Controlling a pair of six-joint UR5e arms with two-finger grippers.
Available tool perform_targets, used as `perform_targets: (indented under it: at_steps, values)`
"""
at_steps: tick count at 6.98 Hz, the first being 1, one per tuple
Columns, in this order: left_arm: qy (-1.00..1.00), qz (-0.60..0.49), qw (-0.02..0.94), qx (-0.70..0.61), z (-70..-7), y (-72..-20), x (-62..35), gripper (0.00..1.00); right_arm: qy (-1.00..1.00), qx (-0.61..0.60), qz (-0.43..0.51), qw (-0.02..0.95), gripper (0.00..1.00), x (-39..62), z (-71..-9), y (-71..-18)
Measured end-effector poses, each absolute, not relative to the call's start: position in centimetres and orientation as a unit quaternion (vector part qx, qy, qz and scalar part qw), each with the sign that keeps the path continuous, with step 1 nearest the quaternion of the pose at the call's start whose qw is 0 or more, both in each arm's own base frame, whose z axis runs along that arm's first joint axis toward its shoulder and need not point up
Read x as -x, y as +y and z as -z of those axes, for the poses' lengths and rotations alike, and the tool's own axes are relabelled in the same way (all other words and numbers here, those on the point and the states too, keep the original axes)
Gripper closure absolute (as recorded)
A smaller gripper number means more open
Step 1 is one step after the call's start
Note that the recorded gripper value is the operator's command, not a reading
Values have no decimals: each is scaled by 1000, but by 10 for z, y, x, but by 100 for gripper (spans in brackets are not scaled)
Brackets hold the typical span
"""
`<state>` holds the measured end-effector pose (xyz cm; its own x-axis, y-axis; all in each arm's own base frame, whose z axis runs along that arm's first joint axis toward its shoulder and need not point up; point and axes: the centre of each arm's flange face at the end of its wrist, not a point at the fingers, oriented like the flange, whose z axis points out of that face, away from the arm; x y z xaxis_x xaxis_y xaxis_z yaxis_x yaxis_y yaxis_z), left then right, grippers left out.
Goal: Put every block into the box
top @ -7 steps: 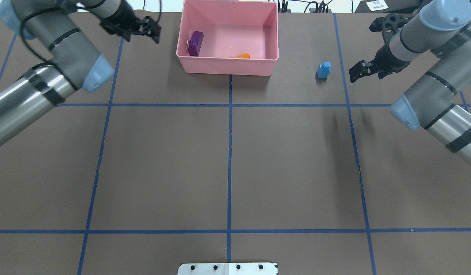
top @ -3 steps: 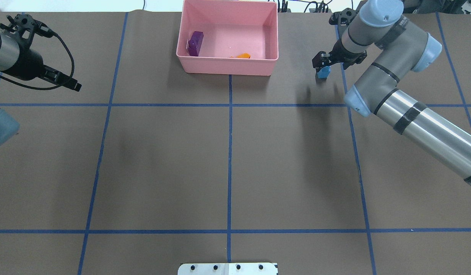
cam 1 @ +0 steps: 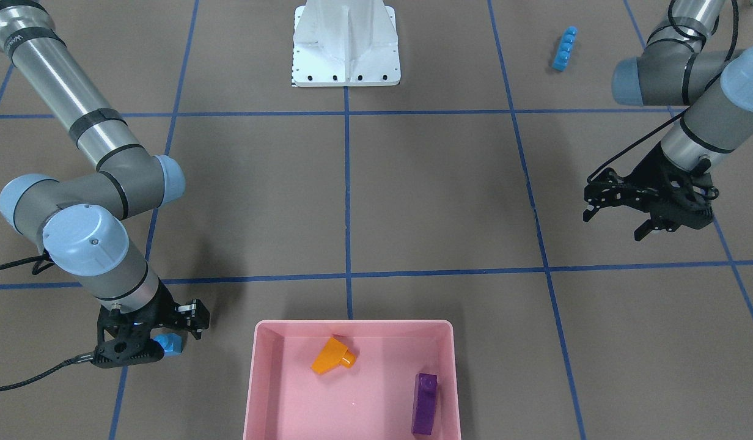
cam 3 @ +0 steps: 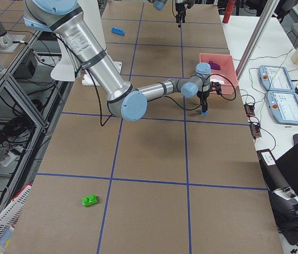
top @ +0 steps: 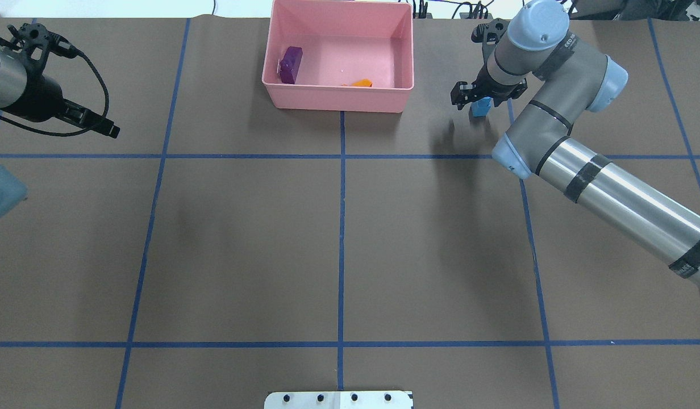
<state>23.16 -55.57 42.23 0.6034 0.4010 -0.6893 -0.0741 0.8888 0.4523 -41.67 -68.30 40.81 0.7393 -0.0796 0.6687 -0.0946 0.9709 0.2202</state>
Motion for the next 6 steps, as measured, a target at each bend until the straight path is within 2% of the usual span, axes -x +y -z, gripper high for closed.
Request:
perform_targets:
  at_steps: [2, 3, 6]
  values:
    - [424, -136, 875, -192, -423, -556, -233, 0, -359, -124, -6, 925, 88, 421, -411, -691]
    - [423, -136, 875, -191, -424, -556, -234, 0, -359, -127, -9, 924, 100, 418, -408, -695]
    - [422, -136, 876, -190, -425, -556, -235, 0, -376, -145, -26, 915, 100, 395, -364, -720]
